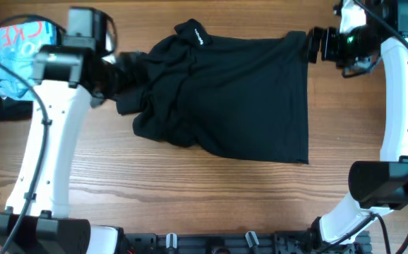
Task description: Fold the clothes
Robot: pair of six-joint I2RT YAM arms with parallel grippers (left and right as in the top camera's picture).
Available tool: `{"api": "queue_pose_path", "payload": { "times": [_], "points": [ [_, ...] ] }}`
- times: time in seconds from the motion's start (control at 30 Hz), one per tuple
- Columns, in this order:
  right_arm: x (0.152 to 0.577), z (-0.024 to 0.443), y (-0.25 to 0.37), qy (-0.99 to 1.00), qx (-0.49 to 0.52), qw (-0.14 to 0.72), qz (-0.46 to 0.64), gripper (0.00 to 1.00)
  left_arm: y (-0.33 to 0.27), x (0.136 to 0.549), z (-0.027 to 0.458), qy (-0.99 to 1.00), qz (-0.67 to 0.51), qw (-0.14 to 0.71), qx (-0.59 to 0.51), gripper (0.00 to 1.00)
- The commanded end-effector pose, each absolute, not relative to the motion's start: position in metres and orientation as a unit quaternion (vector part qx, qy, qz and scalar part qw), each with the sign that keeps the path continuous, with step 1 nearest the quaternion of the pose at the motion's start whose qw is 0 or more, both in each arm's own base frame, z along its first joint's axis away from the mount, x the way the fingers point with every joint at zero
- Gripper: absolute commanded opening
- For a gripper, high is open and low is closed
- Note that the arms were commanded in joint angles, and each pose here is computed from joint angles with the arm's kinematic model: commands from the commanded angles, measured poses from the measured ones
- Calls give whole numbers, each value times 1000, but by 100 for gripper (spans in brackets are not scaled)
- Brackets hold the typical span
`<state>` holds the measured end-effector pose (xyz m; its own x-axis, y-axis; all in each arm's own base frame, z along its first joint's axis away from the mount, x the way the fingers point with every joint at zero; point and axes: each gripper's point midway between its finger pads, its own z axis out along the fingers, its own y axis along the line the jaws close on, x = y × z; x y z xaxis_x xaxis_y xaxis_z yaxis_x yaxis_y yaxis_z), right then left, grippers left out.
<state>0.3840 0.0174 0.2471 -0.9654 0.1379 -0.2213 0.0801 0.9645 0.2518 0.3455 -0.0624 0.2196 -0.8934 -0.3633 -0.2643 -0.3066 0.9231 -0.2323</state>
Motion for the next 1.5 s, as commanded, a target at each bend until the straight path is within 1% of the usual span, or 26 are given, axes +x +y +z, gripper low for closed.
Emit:
{"api": "queue_pose_path", "payload": {
  "times": [0.0,0.2,0.43,0.53,0.67,0.83,1.0,1.2,1.33,1.47],
  "points": [
    [373,247,14,984,84,109,108,97,-63,333,194,972,-51,127,-190,100],
    [360,225,16,982,112,103,110,90,-65,329,153,972,-46,110,-201,100],
    [322,198,14,971,161,140,108,93,-63,307,109,970,-36,66,-229,100],
    [305,177,19,970,165,131,120,93,-68,305,99,970,-52,60,-228,98],
    [288,143,31,970,164,94,150,93,-71,298,88,971,-56,48,-226,93],
    [286,122,42,969,149,89,178,93,-71,296,69,969,-59,52,-236,84],
    [287,121,42,970,134,94,178,93,-72,300,48,965,-69,71,-245,78],
    [287,121,42,972,124,95,177,93,-74,292,27,963,-82,68,-249,65],
    [288,121,42,972,123,97,177,93,-74,289,18,962,-84,71,-248,60],
    [288,121,42,972,123,97,177,93,-74,294,12,958,-91,89,-258,49]
  ]
}}
